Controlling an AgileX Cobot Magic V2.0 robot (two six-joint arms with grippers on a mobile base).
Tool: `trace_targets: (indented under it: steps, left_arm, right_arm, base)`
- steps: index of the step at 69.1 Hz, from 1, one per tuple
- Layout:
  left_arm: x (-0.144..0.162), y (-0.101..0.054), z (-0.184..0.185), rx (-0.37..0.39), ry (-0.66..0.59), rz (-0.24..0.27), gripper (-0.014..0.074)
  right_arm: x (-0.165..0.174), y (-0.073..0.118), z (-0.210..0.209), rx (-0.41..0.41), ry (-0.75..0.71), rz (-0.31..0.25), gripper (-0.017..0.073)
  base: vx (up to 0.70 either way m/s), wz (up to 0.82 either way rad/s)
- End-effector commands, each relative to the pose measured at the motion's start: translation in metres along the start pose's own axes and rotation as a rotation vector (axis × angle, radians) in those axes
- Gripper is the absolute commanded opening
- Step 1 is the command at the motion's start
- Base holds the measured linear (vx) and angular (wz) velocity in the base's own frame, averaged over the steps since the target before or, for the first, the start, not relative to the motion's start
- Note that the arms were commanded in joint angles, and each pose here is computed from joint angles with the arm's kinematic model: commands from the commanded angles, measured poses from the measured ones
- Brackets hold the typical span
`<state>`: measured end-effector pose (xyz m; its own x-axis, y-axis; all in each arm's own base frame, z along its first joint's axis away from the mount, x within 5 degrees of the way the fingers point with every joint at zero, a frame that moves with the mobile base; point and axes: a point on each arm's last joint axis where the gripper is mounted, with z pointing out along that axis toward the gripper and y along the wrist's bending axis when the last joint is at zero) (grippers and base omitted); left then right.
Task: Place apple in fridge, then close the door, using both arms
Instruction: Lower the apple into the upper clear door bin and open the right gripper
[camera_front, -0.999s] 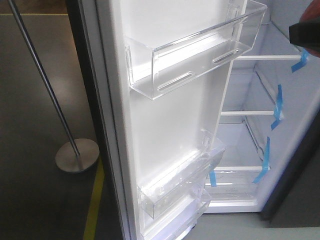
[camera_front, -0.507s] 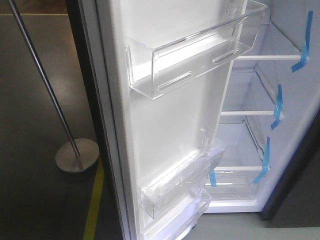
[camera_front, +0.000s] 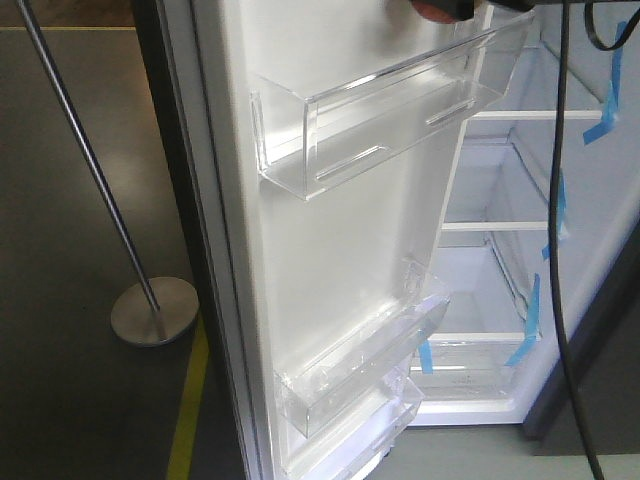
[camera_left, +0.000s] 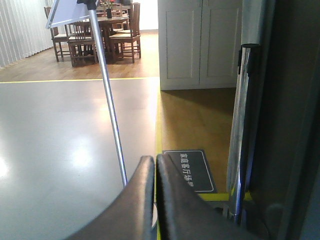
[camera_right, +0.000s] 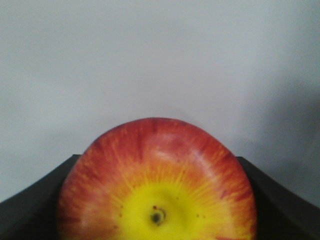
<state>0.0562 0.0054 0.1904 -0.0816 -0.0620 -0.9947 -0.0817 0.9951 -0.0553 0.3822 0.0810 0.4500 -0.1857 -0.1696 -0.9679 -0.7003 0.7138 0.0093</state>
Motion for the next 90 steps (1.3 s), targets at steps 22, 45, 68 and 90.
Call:
trace_targets:
  steps: [22,45,68,90]
  left_arm:
    - [-0.002,-0.001,0.0,0.019,-0.068,-0.007,-0.0008]
    - [-0.002,-0.001,0.0,0.019,-0.068,-0.007,-0.0008]
    - [-0.002,-0.001,0.0,0.019,-0.068,-0.007,-0.0008]
    - [-0.002,-0.001,0.0,0.019,-0.068,-0.007,-0.0008]
  right_arm:
    - [-0.021,0.004,-0.011,0.025,-0.093,-0.014,0.0603]
    - [-0.024,0.005,-0.014,0.04,-0.108,0.01,0.0646]
    - [-0.069,0.052,-0.081,0.057,-0.221,-0.095,0.0325]
    - [-0.084,0.109,-0.154,0.073,-0.162,-0.163,-0.0005]
  base:
    - [0.0,0.0]
    - [0.0,0.0]
    - [0.0,0.0]
    - [0.0,0.0]
